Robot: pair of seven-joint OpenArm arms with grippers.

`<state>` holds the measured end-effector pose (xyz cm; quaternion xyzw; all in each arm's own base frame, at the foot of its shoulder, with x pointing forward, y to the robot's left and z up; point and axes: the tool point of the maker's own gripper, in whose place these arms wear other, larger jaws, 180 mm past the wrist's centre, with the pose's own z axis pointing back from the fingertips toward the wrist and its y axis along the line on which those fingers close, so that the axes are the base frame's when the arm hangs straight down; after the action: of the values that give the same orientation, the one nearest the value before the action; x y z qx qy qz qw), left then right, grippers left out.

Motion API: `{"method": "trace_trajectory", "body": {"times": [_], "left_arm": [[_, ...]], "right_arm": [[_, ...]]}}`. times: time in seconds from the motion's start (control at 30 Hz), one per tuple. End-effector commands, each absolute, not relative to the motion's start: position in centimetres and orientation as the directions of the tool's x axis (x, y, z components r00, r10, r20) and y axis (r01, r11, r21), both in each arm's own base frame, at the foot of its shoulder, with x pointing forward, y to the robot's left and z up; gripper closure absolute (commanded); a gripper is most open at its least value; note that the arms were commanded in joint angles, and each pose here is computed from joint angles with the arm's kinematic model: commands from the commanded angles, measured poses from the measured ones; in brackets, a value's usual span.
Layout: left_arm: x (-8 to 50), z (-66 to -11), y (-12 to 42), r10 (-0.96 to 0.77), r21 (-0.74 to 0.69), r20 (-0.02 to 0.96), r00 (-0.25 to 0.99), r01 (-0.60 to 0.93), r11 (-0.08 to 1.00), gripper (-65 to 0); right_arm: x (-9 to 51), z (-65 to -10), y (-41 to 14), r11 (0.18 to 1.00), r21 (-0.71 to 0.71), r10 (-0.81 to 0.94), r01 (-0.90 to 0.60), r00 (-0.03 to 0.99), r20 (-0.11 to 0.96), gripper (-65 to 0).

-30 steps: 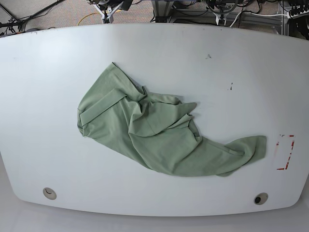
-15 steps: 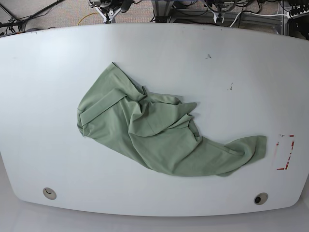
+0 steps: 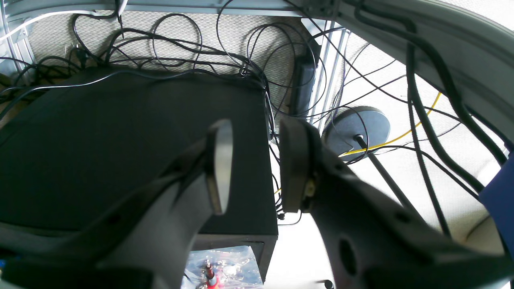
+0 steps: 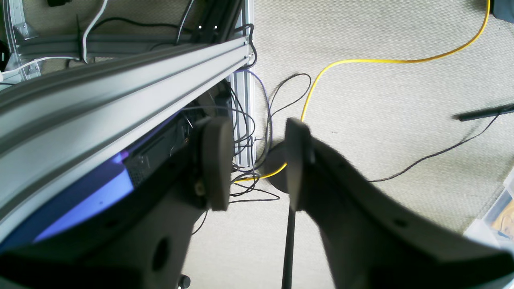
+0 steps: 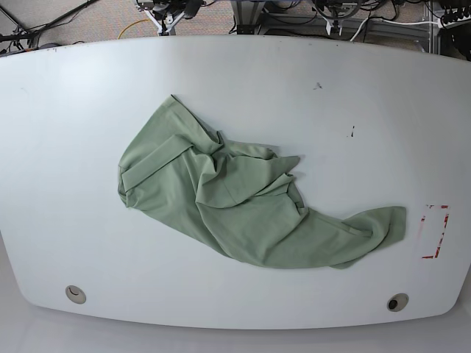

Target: Fold the T-shirt properly

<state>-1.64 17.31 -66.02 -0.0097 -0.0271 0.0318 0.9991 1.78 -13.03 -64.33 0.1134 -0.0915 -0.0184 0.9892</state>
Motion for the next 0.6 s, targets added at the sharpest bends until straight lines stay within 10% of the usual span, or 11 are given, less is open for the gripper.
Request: {"method": "trace_trajectory", "body": {"times": [0.0,0.57], "left_arm": [[-3.0,-65.9,17.6,0.07,-0.016,0.038,0.997,-0.069,0.997,-17.8],[-4.6,-61.9,18.5,0.002,0.009,0.243,0.97,-0.005,1.0,-17.8]], "right_arm": [[1.6,-64.2,-13.4,0.974,0.226,-0.064,0.021,0.981,0.182,-20.9],[-1.4,-60.7,-13.3,0.978,0.207,-0.025,-0.034,0.962,0.273,-20.9]]}}
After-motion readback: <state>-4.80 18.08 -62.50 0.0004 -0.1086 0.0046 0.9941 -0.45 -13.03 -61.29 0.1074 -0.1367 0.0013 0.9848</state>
